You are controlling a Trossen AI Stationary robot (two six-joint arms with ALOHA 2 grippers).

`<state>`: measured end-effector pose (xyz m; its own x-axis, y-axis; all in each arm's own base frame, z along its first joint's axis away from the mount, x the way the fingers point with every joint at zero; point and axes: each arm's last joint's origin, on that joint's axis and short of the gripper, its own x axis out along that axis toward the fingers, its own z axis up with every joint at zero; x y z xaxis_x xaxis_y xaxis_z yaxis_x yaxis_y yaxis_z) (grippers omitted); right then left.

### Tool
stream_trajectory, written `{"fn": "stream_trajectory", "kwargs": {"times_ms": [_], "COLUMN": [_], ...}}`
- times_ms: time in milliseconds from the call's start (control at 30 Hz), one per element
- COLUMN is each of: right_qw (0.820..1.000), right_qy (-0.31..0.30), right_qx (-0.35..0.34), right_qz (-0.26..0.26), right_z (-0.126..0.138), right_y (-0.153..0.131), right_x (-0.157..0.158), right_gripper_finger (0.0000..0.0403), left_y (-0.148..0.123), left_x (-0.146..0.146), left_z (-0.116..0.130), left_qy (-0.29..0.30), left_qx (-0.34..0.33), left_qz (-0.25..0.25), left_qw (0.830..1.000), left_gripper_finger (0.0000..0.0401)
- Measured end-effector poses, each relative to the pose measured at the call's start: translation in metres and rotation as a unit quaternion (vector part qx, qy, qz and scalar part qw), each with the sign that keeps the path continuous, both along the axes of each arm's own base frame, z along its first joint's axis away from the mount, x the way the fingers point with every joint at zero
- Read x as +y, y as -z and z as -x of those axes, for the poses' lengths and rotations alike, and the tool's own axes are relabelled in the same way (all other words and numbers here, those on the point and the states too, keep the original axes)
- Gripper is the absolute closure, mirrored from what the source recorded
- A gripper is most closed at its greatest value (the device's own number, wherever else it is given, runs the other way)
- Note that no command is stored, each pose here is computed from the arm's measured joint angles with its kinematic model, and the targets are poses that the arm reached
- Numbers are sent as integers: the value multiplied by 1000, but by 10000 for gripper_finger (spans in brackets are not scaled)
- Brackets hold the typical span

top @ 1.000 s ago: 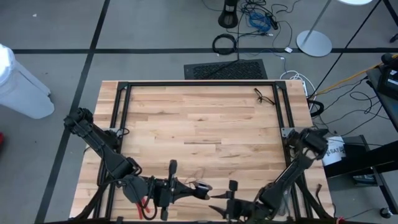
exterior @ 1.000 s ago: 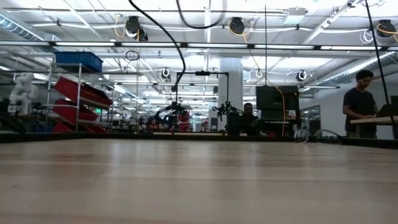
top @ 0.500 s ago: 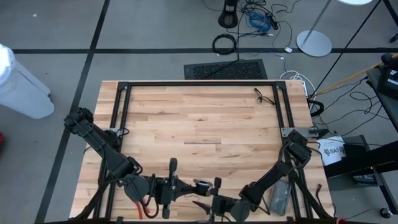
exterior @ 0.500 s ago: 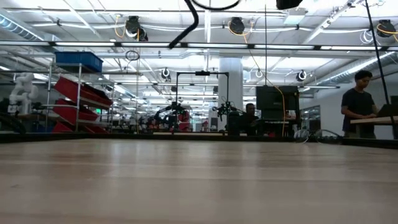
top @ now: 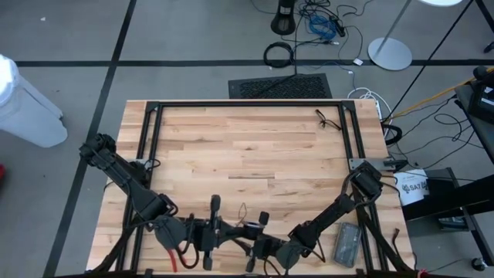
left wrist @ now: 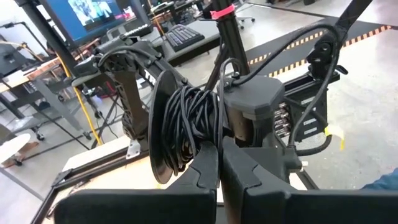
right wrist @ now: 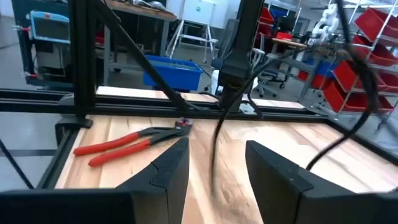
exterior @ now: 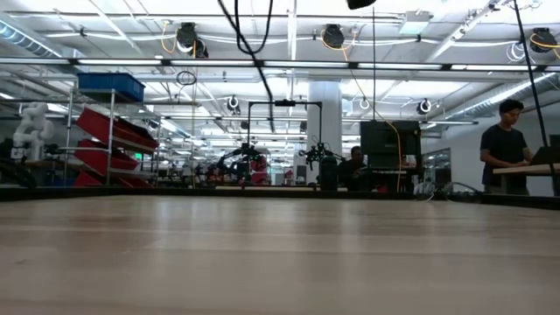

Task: Coil cords
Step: Coil the black wire onto the black spool

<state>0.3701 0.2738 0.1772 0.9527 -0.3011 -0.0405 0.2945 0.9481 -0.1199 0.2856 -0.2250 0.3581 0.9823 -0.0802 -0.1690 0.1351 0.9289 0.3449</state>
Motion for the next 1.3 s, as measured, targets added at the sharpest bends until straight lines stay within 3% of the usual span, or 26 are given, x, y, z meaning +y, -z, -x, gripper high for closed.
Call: {"fn": "stream_trajectory", "kwargs": {"times_ms": [267, 500, 767, 1067, 1300], "right_qw": [1000, 1000, 999, 994, 989], "right_qy": [7, 3, -14, -30, -18], "right_qx": [-3, 1, 32, 101, 142], "right_qz": [-6, 4, 22, -14, -48], "right_z": [-5, -2, 9, 36, 51], "right_y": [-2, -2, 5, 27, 41], "right_x": [-5, -2, 11, 31, 34], "right_gripper_finger": [270, 391, 402, 403, 403], "left_y": [0, 0, 0, -2, -36], "left_x": [1, 0, -2, -8, -6], "left_z": [0, 0, 1, 8, 28], "left_qy": [-2, -1, 1, -3, 15], "left_qx": [0, 1, 1, -8, -84], "left_qz": [2, 1, 1, 2, 45], "left_qw": [1000, 1000, 1000, 1000, 995], "left_gripper_finger": [399, 399, 399, 399, 399]}}
